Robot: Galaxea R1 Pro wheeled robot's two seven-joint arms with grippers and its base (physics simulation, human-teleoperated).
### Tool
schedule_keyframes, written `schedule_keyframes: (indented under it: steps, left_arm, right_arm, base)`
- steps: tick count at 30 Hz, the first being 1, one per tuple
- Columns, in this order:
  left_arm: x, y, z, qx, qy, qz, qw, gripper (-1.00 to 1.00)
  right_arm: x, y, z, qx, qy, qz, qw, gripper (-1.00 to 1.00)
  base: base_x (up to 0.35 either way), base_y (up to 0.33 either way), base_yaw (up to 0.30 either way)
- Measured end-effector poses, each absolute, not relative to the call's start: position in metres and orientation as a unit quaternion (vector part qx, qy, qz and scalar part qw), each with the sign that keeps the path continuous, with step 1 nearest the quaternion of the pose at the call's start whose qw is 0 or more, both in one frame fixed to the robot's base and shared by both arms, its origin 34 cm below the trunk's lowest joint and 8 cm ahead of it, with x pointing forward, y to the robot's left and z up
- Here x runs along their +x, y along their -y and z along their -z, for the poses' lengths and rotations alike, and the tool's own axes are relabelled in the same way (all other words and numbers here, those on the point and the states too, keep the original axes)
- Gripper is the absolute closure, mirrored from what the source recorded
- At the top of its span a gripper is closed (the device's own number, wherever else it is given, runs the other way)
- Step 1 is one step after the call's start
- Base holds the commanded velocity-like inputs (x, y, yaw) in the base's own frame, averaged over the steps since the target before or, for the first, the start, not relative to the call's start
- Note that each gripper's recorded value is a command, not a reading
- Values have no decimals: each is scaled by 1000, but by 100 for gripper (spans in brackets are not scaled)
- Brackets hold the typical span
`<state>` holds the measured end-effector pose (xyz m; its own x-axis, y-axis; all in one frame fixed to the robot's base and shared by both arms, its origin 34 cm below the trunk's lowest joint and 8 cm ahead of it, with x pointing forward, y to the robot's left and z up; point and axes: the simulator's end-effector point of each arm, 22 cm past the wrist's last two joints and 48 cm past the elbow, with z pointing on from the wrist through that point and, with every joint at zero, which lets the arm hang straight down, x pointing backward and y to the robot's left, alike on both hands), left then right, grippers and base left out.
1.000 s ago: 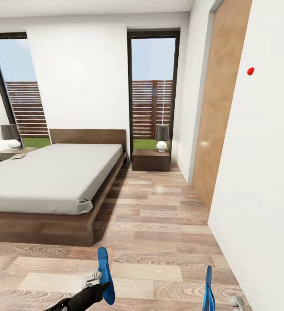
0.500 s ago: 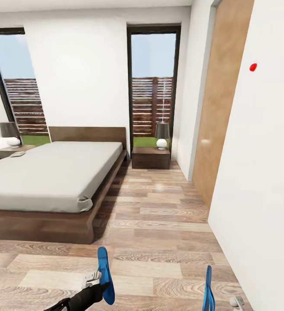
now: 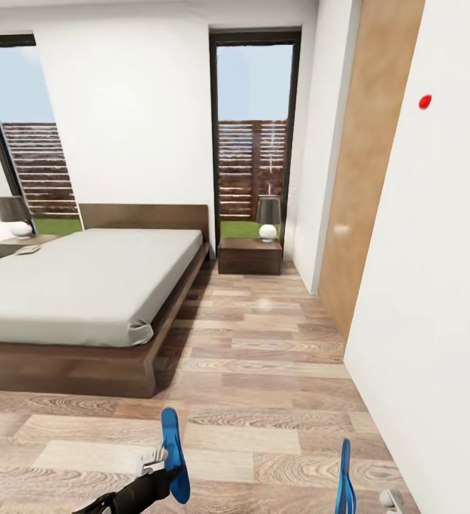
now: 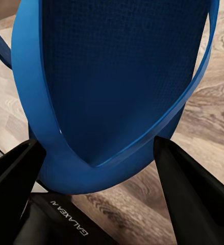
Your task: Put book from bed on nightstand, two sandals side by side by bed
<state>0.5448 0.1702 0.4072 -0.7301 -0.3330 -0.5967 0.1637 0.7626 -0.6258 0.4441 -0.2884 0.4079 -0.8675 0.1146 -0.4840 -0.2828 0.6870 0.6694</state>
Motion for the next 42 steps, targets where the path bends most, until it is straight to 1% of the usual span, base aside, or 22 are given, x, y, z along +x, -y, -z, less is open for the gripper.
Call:
schedule_keyframes:
  steps: [42]
  left_arm:
    - [532,-169,-380,-59,-876,340,337,100]
  right_arm:
    - [432,289,-387,-34,-890,-394,226,100]
  base:
    - [0,0,0]
